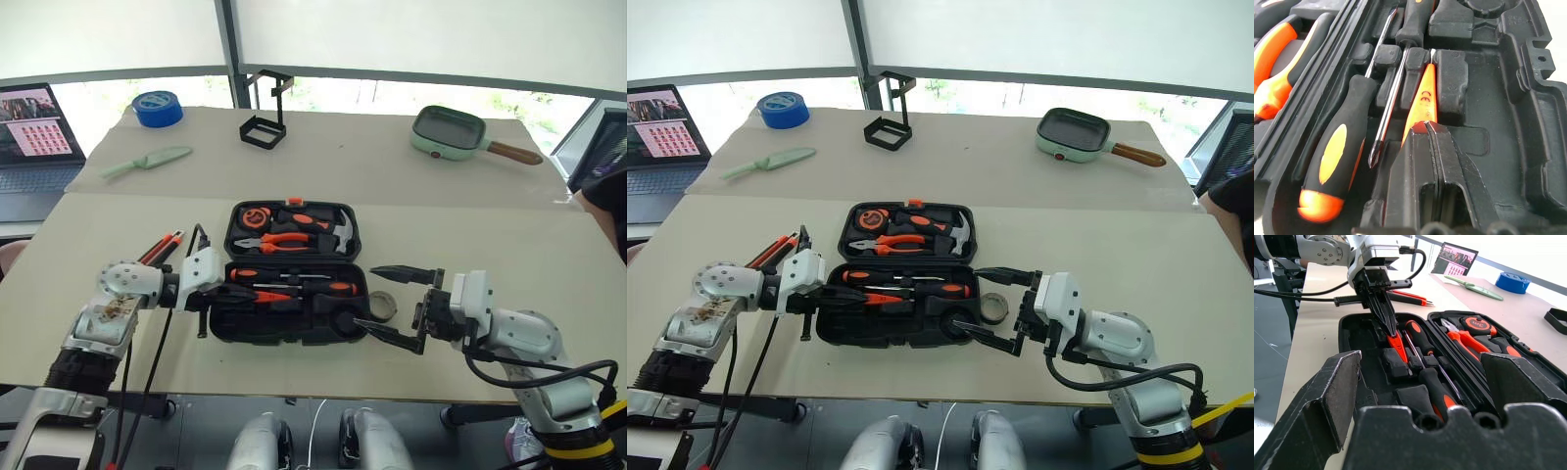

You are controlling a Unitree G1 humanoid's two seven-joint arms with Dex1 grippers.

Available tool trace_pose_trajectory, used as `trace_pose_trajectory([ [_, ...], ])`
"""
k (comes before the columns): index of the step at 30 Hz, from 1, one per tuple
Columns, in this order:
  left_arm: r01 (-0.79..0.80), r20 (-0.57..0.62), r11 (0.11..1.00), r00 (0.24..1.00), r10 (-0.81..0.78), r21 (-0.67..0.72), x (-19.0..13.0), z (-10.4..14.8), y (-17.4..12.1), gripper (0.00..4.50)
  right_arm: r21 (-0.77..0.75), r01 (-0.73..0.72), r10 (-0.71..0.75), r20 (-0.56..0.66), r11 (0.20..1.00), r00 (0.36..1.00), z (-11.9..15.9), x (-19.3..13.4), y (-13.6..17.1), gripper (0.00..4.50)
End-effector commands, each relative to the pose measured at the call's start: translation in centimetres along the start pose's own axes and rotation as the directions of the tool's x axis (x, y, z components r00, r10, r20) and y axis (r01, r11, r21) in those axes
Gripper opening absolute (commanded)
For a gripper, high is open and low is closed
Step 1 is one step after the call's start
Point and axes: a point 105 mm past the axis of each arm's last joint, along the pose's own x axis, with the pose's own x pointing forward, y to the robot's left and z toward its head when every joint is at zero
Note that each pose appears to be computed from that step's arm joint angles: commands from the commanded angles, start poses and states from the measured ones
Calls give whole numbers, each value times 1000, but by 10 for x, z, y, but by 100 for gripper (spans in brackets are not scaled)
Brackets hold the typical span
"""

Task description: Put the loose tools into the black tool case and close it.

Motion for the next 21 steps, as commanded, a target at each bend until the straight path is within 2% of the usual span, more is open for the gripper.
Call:
trace_pose_trajectory([
  [1, -35, -54, 999, 998, 34, -28, 5, -12, 1, 4, -29, 0, 1, 19, 1000, 1000, 8, 1, -1, 450],
  [3, -58, -45, 997, 997, 56, -52, 6, -13, 2, 4, -27, -2, 3, 20, 1000, 1000, 8, 1, -1, 450],
  [5, -98, 19, 992, 995, 99, -75, 1, -6, 5, 4, -26, -5, 6, 21, 1000, 1000, 8, 1, -1, 450],
  [9, -216, 176, 961, 953, 247, -175, -33, 17, 8, 4, -24, 1, -1, 27, 1000, 1000, 9, -2, -4, 450],
  [11, -300, 208, 931, 916, 342, -209, -55, 21, 8, 55, -18, 17, -16, 41, 1000, 999, 10, -5, -7, 450],
  [12, -370, 201, 901, 887, 415, -225, -71, 15, 5, 73, -9, 22, -21, 44, 1000, 999, 10, -7, -7, 450],
  [14, -450, 171, 854, 849, 500, -261, -91, 3, -4, 151, -9, 24, -24, 44, 1000, 999, 8, -10, -7, 450],
  [16, -557, 141, 777, 779, 611, -292, -119, -12, -19, 227, -15, 35, -35, 46, 999, 998, 5, -11, -7, 450],
  [18, -644, 90, 691, 707, 702, -329, -143, -23, -31, 294, -4, 34, -33, 37, 999, 999, 1, -11, -3, 450],
  [21, -789, -30, 474, 526, 850, -391, -190, -47, -64, 394, -5, 71, -70, 104, 997, 992, 5, -5, -2, 450],
])
